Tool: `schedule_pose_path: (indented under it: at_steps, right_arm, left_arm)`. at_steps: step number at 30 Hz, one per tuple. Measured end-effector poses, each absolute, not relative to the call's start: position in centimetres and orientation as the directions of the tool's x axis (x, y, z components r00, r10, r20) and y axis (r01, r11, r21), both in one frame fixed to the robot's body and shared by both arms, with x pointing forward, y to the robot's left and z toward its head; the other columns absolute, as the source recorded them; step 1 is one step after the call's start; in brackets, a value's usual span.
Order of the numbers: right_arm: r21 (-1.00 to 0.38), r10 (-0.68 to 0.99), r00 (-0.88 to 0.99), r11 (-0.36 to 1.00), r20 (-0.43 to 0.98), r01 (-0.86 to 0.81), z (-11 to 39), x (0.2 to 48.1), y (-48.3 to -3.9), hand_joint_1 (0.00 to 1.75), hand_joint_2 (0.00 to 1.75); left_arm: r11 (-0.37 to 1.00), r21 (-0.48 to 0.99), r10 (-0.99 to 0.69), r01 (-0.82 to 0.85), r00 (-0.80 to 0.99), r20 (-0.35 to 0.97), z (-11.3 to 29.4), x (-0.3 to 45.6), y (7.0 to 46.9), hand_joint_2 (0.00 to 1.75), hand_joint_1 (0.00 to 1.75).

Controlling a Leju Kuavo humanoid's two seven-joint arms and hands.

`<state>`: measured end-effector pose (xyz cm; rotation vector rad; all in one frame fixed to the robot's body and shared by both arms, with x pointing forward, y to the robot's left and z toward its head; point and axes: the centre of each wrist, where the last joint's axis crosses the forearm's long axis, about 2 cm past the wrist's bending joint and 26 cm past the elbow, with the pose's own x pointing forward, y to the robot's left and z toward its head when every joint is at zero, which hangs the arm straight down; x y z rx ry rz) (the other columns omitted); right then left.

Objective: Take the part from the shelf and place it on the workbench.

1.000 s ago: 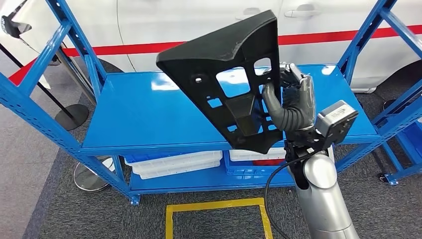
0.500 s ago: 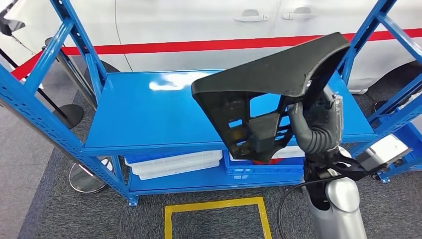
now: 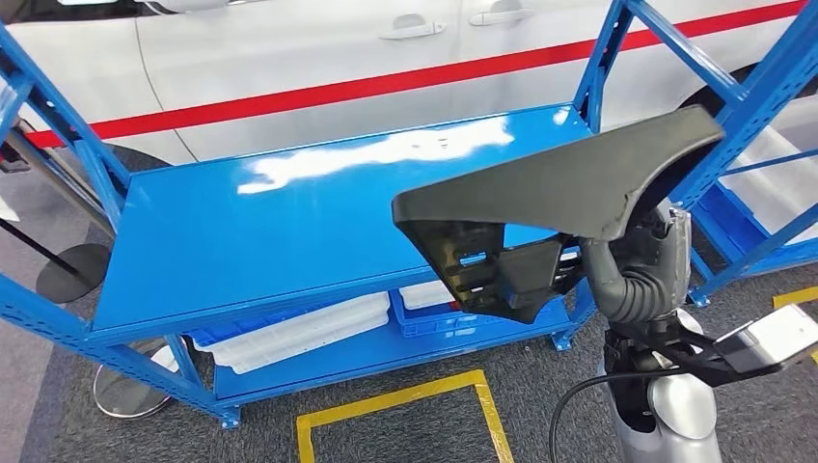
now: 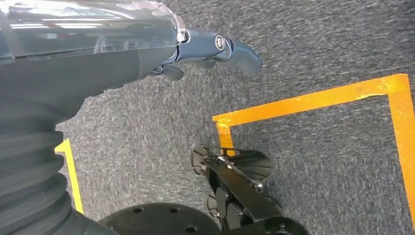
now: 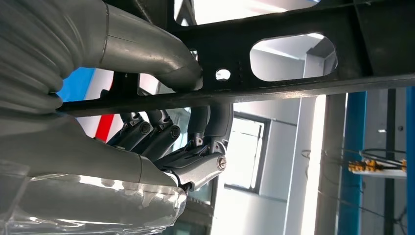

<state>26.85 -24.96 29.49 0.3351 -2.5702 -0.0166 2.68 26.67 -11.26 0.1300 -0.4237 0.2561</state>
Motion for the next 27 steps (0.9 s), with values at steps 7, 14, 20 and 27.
schedule_pose_path:
  at_steps: [7,14,20,27]
  right_arm:
    - [0.072,-0.201,-0.843,0.979,0.498,-0.191,28.2,24.9,-26.0,1.75,1.75]
    - [0.076,-0.181,-0.834,0.983,0.521,-0.166,26.4,23.4,-27.0,1.75,1.75]
    - [0.067,-0.129,-0.824,0.992,0.552,-0.11,25.0,22.0,-27.5,1.75,1.75]
    - [0.097,-0.09,-0.8,0.995,0.593,-0.04,23.5,19.9,-28.4,1.75,1.75]
  left_arm:
    - [0.955,0.077,0.233,-0.287,0.884,0.405,-11.3,3.0,27.4,1.75,0.0]
    - [0.942,0.08,0.272,-0.325,0.882,0.384,-11.3,3.0,27.4,1.75,0.0]
    - [0.925,0.086,0.314,-0.369,0.874,0.37,-11.2,3.3,27.7,1.75,0.0]
    - [0.889,0.115,0.385,-0.442,0.861,0.331,-11.2,3.5,27.9,1.75,0.0]
